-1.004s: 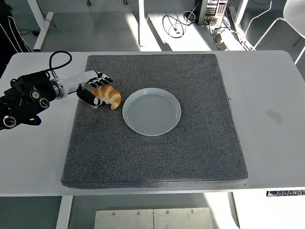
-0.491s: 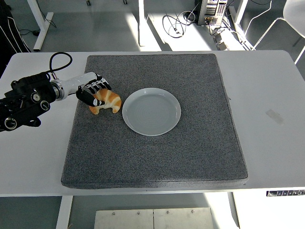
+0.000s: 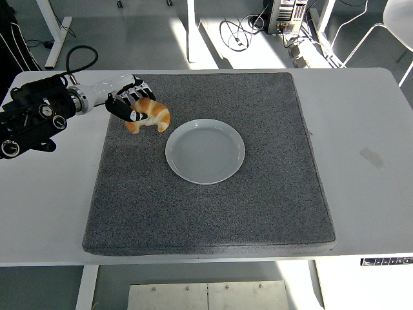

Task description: Place the bread on the plate

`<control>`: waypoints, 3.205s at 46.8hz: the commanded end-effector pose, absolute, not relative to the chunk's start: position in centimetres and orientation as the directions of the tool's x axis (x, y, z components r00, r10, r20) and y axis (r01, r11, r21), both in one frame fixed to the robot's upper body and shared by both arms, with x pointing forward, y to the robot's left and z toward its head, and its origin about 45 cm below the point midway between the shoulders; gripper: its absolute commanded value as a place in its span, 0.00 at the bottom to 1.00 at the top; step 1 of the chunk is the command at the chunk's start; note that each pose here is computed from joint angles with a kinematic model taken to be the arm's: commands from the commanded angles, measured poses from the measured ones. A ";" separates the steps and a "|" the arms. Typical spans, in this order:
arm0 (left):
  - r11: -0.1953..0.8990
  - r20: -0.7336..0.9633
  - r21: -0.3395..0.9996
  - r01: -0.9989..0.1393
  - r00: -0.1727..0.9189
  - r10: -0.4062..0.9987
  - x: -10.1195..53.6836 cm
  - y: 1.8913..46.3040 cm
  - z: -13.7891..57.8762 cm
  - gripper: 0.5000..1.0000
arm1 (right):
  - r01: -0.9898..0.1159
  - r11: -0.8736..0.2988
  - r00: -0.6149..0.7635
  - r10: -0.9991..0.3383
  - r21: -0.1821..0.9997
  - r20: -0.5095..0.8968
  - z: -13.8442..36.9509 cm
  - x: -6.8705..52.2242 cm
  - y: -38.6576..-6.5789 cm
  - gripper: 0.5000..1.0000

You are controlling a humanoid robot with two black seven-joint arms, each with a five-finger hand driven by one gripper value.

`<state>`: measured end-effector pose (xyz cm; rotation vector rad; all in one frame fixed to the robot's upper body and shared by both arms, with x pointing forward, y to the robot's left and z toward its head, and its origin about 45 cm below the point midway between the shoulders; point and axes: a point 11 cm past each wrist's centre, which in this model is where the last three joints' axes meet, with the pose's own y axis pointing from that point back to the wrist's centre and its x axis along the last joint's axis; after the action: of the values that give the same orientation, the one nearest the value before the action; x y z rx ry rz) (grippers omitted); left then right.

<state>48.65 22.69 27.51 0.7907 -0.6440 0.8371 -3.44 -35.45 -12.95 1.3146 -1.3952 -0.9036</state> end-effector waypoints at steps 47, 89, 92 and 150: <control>0.599 0.718 0.455 -0.659 0.669 0.191 45.5 10.6 22.3 0.00 | -0.258 0.138 0.064 -0.985 0.956 0.159 -12.9 -3.4 -35.4 1.00; 0.584 0.718 0.445 -0.679 0.660 0.222 45.8 10.7 22.6 0.95 | -0.258 0.138 0.064 -0.985 0.956 0.159 -12.9 -3.4 -35.4 1.00; 0.582 0.716 0.443 -0.682 0.660 0.228 45.9 10.9 22.7 0.95 | -0.258 0.138 0.064 -0.985 0.956 0.159 -12.9 -3.4 -35.4 1.00; 0.295 0.026 0.126 -0.947 0.300 0.954 53.6 22.7 34.8 0.96 | -0.233 0.124 0.077 -0.986 0.965 0.145 -13.0 -4.9 -35.0 1.00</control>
<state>53.33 21.64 35.40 0.1413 0.0146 1.2314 -4.91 -35.00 -12.98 1.3147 -1.3627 -0.9230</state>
